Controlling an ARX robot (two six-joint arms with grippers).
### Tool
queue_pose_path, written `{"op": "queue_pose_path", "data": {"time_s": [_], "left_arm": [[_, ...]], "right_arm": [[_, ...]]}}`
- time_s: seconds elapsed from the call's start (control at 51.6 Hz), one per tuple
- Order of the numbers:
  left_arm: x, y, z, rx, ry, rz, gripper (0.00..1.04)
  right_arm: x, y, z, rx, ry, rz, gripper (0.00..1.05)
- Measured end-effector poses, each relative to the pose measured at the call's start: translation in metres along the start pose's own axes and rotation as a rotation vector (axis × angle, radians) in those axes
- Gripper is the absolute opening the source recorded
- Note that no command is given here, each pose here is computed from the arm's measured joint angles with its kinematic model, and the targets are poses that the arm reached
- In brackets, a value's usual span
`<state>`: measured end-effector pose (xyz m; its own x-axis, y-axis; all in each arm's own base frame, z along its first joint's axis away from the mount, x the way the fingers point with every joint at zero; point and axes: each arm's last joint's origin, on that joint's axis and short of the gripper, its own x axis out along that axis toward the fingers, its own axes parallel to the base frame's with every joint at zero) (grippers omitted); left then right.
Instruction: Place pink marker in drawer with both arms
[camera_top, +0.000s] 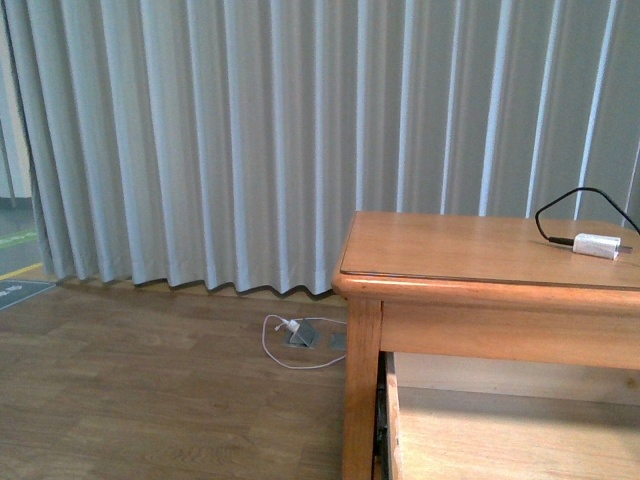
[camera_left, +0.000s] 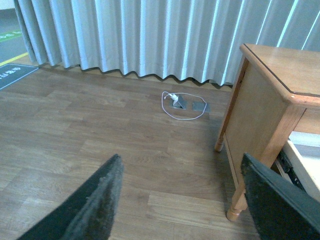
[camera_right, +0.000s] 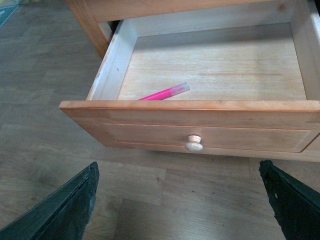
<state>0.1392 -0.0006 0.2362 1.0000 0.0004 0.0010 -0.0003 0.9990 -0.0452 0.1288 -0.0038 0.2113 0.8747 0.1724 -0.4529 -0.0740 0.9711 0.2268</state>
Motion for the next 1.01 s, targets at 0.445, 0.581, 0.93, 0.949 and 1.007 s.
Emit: {"op": "queue_pose_path", "data": {"time_s": [0.445, 0.581, 0.93, 0.949, 1.007], "left_arm": [[-0.017, 0.002, -0.04, 0.038, 0.0, -0.002, 0.04], [-0.021, 0.003, -0.048, 0.038, 0.001, -0.002, 0.04], [-0.028, 0.003, -0.058, 0.038, 0.001, -0.002, 0.04], [-0.028, 0.003, -0.059, 0.038, 0.001, -0.002, 0.04], [-0.029, 0.003, -0.06, 0.038, 0.0, -0.002, 0.04]], "right_arm": [[0.0, 0.0, 0.0, 0.0, 0.0, 0.0, 0.96], [0.0, 0.0, 0.0, 0.0, 0.0, 0.0, 0.96], [0.0, 0.0, 0.0, 0.0, 0.0, 0.0, 0.96], [0.0, 0.0, 0.0, 0.0, 0.0, 0.0, 0.96], [0.0, 0.0, 0.0, 0.0, 0.0, 0.0, 0.96]]}}
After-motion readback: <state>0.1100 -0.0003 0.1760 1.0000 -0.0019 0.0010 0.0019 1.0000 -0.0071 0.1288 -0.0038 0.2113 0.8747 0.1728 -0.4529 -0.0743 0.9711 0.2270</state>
